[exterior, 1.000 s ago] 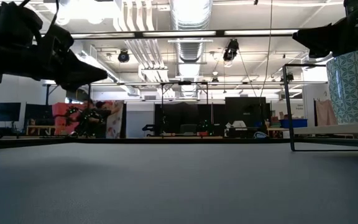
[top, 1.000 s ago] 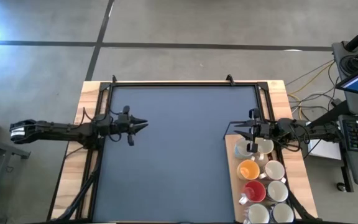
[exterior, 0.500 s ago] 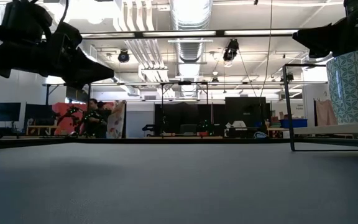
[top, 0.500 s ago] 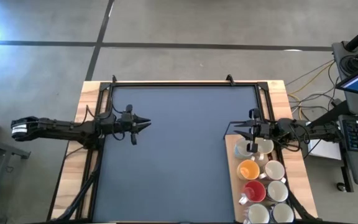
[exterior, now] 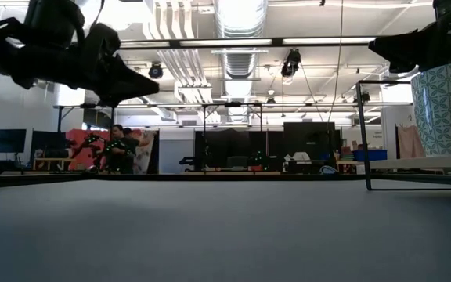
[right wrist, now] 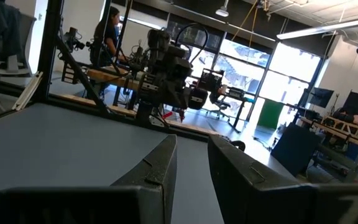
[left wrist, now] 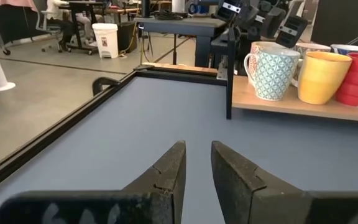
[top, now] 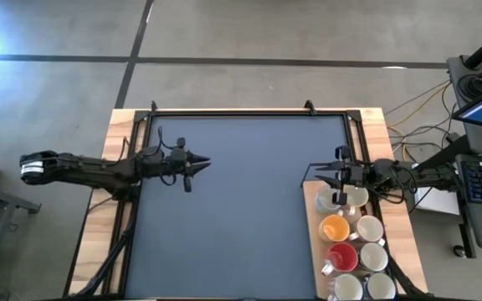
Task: Place coffee mugs
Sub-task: Return to Home Position
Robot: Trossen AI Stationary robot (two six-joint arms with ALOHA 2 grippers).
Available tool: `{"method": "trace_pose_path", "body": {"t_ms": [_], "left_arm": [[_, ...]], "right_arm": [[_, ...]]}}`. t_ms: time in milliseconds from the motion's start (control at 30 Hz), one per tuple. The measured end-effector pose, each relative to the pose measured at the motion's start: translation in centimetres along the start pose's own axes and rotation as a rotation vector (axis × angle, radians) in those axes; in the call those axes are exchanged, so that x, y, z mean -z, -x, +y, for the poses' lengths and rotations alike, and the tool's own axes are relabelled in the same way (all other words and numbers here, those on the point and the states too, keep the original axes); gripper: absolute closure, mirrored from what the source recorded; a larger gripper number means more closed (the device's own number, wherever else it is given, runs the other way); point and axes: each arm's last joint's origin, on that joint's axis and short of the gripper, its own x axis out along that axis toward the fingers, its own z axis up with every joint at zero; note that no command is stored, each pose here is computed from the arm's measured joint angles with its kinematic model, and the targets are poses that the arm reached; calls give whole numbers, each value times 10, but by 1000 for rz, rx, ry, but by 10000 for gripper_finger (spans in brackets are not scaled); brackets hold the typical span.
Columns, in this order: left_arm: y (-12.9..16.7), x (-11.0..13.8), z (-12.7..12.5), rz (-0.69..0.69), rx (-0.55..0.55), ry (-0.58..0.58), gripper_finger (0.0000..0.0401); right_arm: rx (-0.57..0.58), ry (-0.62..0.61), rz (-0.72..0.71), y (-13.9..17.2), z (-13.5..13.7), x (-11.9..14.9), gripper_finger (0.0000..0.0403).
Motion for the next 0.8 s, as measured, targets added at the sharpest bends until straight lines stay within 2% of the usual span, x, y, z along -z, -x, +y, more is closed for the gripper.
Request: {"method": "trace_pose_path", "body": {"t_ms": [267, 433, 600, 800], "left_arm": [[-26, -23, -2, -7, 1, 0, 342], [-51, -48, -3, -35, 2, 1, 342], [-88, -84, -5, -94, 4, 2, 342], [-147, -139, -9, -211, 9, 5, 342]], "right_arm": [[0, 0, 0, 0, 0, 0, 321], [0, 0, 0, 0, 0, 0, 321], [0, 0, 0, 0, 0, 0, 321], [0, 0, 0, 0, 0, 0, 321]]}}
